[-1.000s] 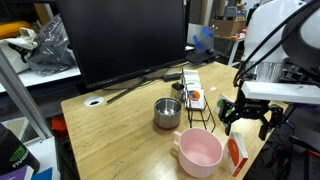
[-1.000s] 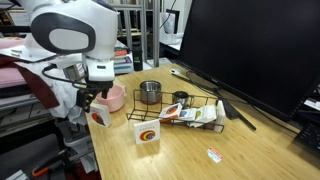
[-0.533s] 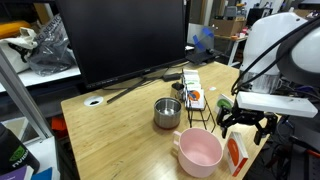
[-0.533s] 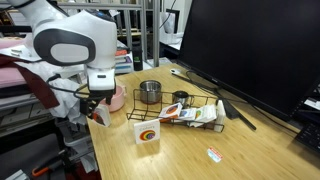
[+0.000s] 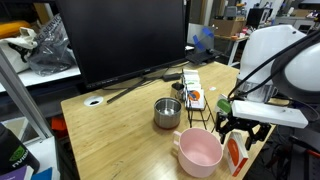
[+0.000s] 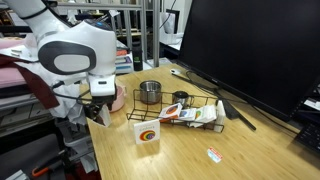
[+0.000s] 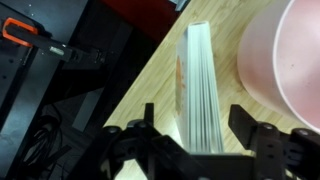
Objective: Move the orange book to the right
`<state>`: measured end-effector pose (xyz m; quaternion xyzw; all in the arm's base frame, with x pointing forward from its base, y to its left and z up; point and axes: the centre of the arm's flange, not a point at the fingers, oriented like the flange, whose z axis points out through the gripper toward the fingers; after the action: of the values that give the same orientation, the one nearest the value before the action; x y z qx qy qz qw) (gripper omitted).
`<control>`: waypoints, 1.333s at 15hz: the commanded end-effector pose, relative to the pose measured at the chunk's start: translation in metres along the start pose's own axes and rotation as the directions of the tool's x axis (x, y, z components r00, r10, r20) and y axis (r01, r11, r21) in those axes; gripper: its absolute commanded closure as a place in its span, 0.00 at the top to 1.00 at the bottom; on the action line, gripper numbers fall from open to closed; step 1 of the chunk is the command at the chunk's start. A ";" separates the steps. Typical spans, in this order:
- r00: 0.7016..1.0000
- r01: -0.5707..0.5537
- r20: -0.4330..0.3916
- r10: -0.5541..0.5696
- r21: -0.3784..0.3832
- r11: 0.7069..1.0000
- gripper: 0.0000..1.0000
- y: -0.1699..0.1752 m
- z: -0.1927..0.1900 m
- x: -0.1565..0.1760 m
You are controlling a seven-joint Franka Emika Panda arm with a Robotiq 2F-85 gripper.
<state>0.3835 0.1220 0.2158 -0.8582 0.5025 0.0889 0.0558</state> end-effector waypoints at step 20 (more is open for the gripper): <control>0.997 0.000 0.073 -0.004 0.050 0.999 0.04 0.047 -0.070 -0.010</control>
<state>0.3559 0.1084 0.2590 -0.8466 0.5143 0.1206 0.0651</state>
